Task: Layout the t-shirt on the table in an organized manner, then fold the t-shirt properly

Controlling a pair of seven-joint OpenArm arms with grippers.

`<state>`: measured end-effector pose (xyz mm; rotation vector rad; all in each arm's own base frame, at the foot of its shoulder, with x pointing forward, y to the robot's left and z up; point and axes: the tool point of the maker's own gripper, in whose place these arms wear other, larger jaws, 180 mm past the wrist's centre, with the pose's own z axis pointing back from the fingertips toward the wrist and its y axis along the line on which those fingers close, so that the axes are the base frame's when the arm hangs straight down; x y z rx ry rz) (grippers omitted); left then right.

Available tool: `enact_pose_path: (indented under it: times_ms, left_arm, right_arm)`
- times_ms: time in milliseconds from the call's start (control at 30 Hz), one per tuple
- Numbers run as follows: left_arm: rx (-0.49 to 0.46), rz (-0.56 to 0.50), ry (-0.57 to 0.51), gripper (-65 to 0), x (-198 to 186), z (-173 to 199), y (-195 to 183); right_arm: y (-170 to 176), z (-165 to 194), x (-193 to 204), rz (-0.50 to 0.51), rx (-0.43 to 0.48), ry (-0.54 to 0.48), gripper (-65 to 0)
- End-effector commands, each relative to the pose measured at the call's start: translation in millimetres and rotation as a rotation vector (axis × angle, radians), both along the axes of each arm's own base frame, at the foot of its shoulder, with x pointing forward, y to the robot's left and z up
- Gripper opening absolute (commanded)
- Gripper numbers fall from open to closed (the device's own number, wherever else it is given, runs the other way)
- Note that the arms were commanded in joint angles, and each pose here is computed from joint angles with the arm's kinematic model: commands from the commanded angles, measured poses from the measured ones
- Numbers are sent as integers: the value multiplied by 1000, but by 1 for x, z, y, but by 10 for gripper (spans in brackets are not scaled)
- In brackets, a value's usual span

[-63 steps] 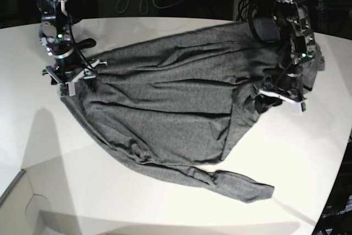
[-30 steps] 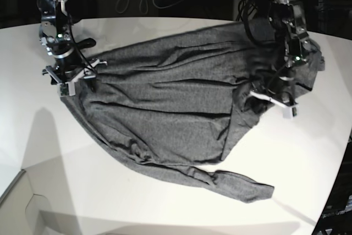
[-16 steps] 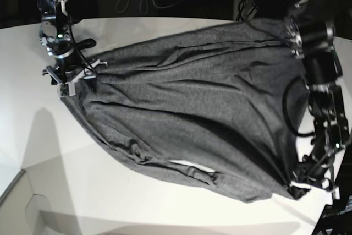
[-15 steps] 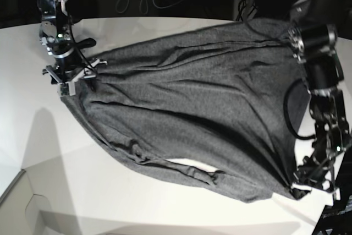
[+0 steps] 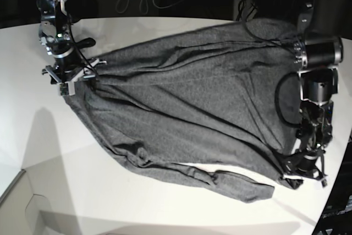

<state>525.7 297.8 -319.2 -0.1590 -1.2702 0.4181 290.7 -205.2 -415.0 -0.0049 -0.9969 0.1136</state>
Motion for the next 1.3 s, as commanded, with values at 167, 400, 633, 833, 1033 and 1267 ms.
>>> enact_pose_path:
  times_ms: [167,400,633,833,1033,1267]
  left_arm:
    - [10,46,-47,-520,13,20,19]
    - [-30,115,-79,-406,8,29,44]
    - [-93,147,-59,-406,-20,21,64]
    - [-106,50,-33,-407,-79,0,15]
    - [-128,57,71,-407,-122,-52,2]
    - [-140,99,205,-407,-148,-98,25]
  right_arm:
    - [1,28,15,17,-8,-92,-270]
    - [1,67,29,17,-14,-197,-267]
    - [-4,77,54,6,-16,-229,-265]
    - [-4,85,91,19,-3,-255,-267]
    - [34,70,120,204,49,-203,-355]
    - [37,45,157,162,113,-119,-650]
